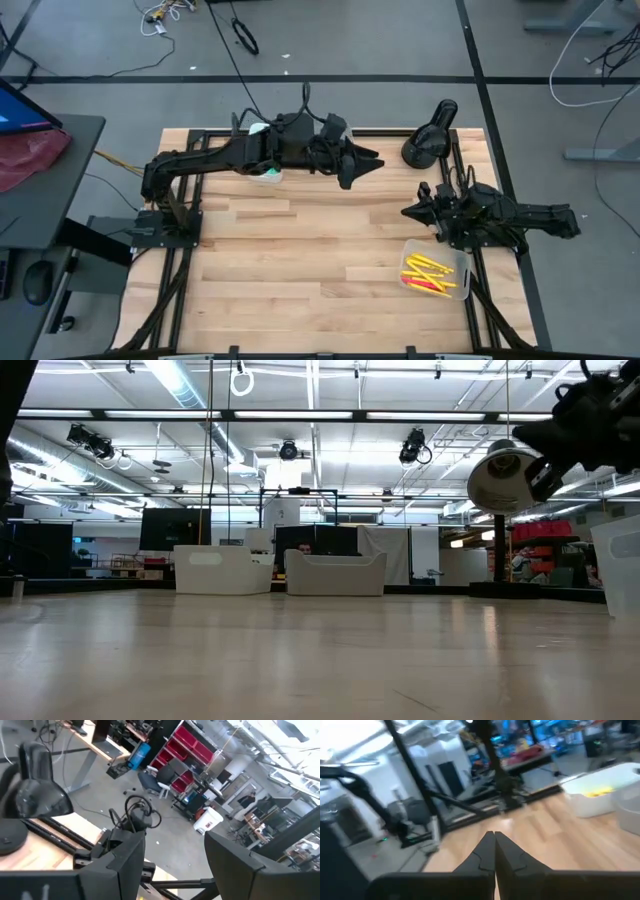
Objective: Pick & Place Markers
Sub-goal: Return to Home Position
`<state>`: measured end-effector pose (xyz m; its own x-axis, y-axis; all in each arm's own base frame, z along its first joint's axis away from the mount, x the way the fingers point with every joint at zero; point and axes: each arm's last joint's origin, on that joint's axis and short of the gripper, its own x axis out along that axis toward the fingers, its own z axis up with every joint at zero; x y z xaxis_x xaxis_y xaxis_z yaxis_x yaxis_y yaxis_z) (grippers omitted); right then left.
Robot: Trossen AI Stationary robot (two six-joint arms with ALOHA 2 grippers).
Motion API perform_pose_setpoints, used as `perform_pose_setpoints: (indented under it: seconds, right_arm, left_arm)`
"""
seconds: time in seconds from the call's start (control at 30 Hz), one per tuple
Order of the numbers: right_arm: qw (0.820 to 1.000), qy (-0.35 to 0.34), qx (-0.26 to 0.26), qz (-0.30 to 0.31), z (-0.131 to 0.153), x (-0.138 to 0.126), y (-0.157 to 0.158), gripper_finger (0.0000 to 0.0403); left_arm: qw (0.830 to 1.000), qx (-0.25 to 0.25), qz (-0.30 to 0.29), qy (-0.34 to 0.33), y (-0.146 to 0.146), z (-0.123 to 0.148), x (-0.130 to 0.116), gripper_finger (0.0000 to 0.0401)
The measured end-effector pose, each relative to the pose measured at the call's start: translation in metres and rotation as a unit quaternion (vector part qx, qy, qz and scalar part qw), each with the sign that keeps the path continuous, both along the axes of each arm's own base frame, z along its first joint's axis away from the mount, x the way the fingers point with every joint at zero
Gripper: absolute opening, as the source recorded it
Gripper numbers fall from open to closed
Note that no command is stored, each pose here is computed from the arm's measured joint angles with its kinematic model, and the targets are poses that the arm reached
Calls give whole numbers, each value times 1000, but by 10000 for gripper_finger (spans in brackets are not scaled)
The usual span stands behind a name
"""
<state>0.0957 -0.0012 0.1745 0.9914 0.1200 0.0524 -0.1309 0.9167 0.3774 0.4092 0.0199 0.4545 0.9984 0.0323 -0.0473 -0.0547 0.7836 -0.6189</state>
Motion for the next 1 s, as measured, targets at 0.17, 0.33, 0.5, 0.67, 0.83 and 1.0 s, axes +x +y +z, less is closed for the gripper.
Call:
perform_pose_setpoints:
  seconds: [0.17, 0.33, 0.5, 0.67, 0.83, 1.0]
  right_arm:
    - [999, 3, -25, -43, -3, 1, -2, 0]
    - [999, 0, -46, -22, -3, 1, -1, 0]
    - [998, 12, -43, -36, -4, 3, -2, 5]
    - [999, 13, -31, -36, -4, 3, -2, 21]
    - [999, 14, -30, -36, -4, 3, -2, 24]
    - [999, 13, -30, -36, -4, 3, -2, 24]
  left_arm:
    - [1000, 19, 12, 6, 3, 6, -9, 210]
    - [999, 38, 13, 14, 6, 12, -18, 210]
    - [996, 63, 12, 55, 7, 12, -30, 210]
    - [990, 102, 6, 100, 6, 8, -45, 188]
    - [984, 136, 8, 118, 10, -11, -69, 119]
    - [988, 138, 24, 60, 15, -52, -94, 30]
